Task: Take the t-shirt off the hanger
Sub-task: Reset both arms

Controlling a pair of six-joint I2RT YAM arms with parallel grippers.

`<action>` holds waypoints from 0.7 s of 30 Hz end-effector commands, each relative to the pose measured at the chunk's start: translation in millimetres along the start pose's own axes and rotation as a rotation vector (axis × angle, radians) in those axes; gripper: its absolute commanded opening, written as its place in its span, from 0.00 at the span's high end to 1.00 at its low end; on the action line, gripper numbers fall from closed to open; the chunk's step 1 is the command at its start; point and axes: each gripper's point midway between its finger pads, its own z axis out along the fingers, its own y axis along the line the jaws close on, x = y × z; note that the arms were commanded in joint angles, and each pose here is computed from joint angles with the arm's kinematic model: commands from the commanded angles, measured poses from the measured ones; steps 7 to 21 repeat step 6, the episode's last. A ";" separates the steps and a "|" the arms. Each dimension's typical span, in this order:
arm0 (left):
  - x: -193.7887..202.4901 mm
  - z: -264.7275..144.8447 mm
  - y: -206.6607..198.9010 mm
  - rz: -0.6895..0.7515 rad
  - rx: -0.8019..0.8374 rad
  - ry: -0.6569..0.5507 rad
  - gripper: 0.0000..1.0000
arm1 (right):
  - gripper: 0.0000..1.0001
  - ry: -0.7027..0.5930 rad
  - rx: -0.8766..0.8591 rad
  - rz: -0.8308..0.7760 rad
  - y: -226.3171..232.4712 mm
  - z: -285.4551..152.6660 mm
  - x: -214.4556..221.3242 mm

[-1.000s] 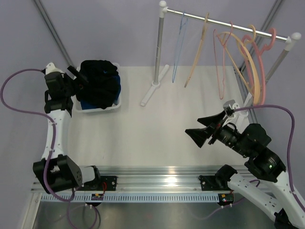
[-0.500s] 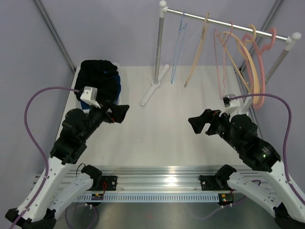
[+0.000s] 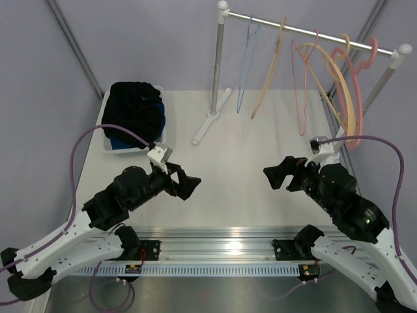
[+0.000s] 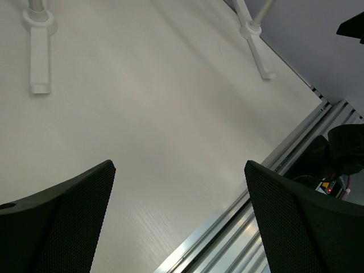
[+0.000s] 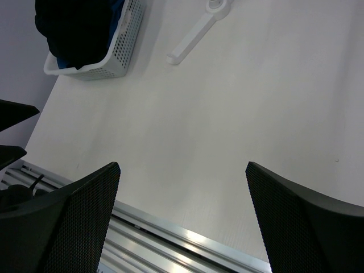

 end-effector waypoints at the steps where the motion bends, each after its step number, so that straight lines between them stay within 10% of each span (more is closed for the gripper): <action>1: -10.9 -1.5 1.0 0.031 -0.002 -0.065 0.01 | 0.01 -0.002 0.021 -0.014 -5.8 -1.3 1.7; 21: -5.2 -1.5 -0.4 0.037 0.019 -0.066 0.01 | 0.00 -0.011 0.024 -0.014 -7.9 -0.6 2.7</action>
